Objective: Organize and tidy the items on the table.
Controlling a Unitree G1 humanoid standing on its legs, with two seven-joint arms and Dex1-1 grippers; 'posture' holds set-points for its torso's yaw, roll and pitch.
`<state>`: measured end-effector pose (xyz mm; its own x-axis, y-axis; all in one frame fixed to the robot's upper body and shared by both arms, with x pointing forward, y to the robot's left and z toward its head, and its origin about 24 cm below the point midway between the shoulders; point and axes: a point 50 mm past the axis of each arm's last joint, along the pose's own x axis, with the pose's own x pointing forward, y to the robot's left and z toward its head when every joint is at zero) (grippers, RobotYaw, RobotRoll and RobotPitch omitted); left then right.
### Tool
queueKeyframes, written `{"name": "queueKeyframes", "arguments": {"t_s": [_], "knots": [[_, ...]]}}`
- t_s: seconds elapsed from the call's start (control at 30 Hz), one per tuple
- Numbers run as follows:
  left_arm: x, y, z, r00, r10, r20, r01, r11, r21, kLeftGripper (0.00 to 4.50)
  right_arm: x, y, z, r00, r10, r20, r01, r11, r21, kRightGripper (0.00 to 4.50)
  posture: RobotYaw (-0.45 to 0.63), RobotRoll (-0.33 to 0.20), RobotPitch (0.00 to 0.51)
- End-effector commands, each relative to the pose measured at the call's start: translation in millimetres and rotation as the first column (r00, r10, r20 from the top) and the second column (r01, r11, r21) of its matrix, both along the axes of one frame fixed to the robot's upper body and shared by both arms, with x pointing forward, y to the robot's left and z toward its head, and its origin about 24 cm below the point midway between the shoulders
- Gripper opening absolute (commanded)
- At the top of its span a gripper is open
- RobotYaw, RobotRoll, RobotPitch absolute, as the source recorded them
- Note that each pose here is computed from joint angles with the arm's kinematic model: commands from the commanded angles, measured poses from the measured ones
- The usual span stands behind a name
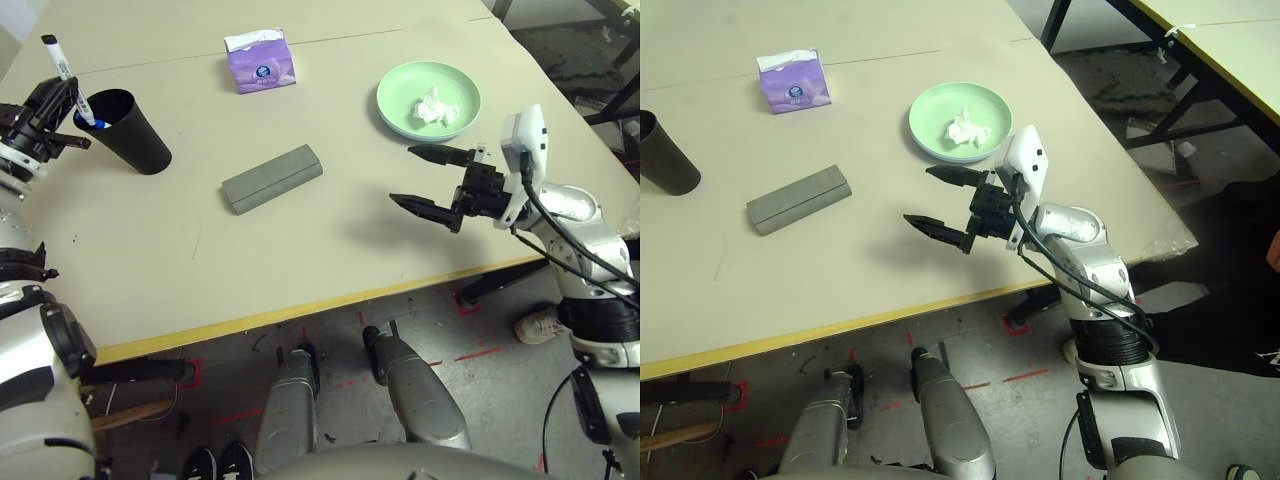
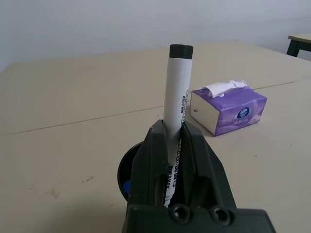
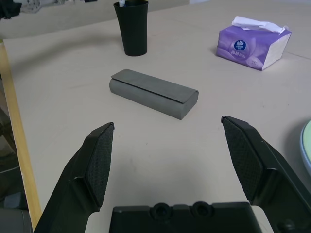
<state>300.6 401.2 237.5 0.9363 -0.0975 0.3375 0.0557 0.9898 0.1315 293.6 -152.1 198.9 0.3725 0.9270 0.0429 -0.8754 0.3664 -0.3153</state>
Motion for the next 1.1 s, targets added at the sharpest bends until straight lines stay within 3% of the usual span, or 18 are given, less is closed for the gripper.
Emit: {"name": "queueKeyframes", "arguments": {"t_s": [0.03, 0.57, 0.97, 1.1], "knots": [[-0.2, 1.0, -7.2, 1.0, 0.003, -0.002, -0.003, 1.0, -0.014, 0.27, -4.0, -0.7, 2.9, 1.0, 0.007, 0.006, -0.007, 1.0, -0.001, 4.5, -0.25, 0.0, 0.263], [8.3, -6.8, -14.1, 1.0, -0.024, 0.006, 0.024, 0.998, -0.05, 0.27, -8.0, -0.2, 5.6, 1.0, 0.005, 0.007, -0.005, 1.0, 0.006, 4.5, -0.27, 0.0, 0.256], [0.7, 1.2, -13.1, 1.0, -0.001, 0.016, 0.002, 0.998, -0.057, 4.34, -6.6, 0.6, 7.4, 1.0, 0.01, 0.005, -0.01, 1.0, 0.009, 4.5, -0.26, 0.0, 0.258], [-1.2, 3.0, -11.5, 1.0, 0.001, 0.019, 0.0, 0.999, -0.053, 4.46, -5.8, 1.7, 6.7, 1.0, 0.013, 0.003, -0.013, 1.0, 0.012, 4.5, -0.25, 0.0, 0.259]]}}
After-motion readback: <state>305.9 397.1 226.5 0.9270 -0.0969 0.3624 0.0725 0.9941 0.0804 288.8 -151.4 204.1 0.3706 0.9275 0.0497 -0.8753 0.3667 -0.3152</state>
